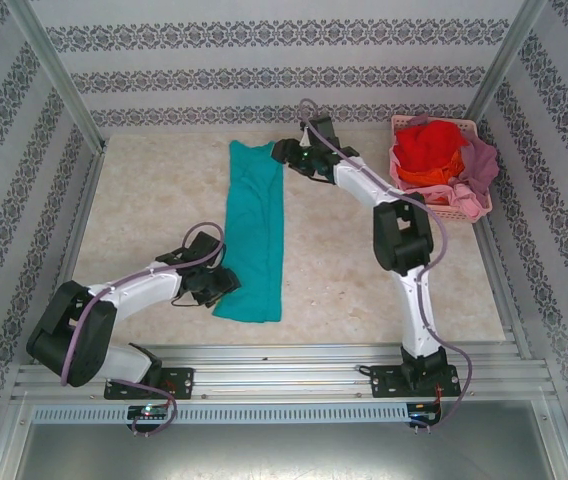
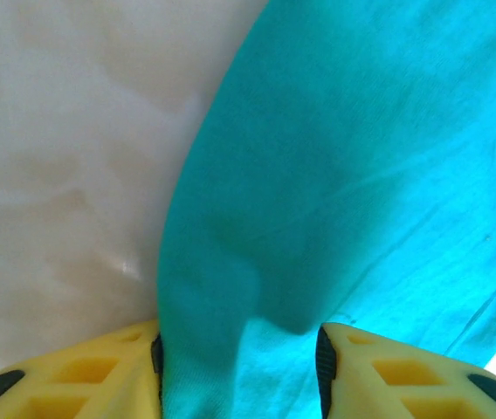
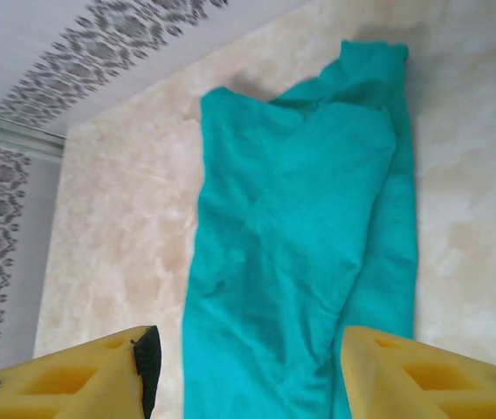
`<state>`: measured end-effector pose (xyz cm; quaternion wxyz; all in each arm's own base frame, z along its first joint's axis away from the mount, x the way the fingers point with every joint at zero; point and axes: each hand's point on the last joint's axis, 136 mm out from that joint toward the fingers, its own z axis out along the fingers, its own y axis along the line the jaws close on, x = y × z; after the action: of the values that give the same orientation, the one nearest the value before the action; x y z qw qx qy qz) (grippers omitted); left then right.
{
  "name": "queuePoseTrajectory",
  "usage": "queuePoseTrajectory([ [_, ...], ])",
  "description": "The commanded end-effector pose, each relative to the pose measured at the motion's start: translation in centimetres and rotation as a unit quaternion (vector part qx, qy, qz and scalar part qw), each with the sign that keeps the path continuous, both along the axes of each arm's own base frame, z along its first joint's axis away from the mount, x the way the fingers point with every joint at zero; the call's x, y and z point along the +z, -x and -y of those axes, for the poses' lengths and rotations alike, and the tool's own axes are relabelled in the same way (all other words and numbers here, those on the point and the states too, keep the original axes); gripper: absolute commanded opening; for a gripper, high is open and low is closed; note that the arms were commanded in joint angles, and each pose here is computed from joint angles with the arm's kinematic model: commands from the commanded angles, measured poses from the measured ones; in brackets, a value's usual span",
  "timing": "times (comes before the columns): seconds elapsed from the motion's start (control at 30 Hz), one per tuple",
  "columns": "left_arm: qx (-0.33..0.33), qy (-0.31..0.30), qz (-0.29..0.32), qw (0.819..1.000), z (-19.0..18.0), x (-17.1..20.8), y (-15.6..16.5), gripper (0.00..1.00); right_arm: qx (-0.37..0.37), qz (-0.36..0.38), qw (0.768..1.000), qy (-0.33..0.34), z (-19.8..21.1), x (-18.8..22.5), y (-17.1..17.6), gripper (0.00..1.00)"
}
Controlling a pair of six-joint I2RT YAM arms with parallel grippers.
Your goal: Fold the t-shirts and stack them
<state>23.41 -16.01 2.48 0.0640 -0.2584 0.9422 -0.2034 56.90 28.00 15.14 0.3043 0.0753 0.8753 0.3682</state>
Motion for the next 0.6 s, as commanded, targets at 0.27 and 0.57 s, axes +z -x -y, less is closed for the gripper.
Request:
queuePoseTrajectory([
  [0.27,0.010,-0.017,0.019,1.000,-0.4,1.3,0.2,0.69,0.075,0.122,0.984,0.111,3.7,1.6,7.9,0.73],
  [0.57,0.065,-0.036,0.069,0.995,-5.5,3.1,-6.0,1.00,0.276,0.246,0.890,0.266,1.4,-0.8,20.7,0.88],
])
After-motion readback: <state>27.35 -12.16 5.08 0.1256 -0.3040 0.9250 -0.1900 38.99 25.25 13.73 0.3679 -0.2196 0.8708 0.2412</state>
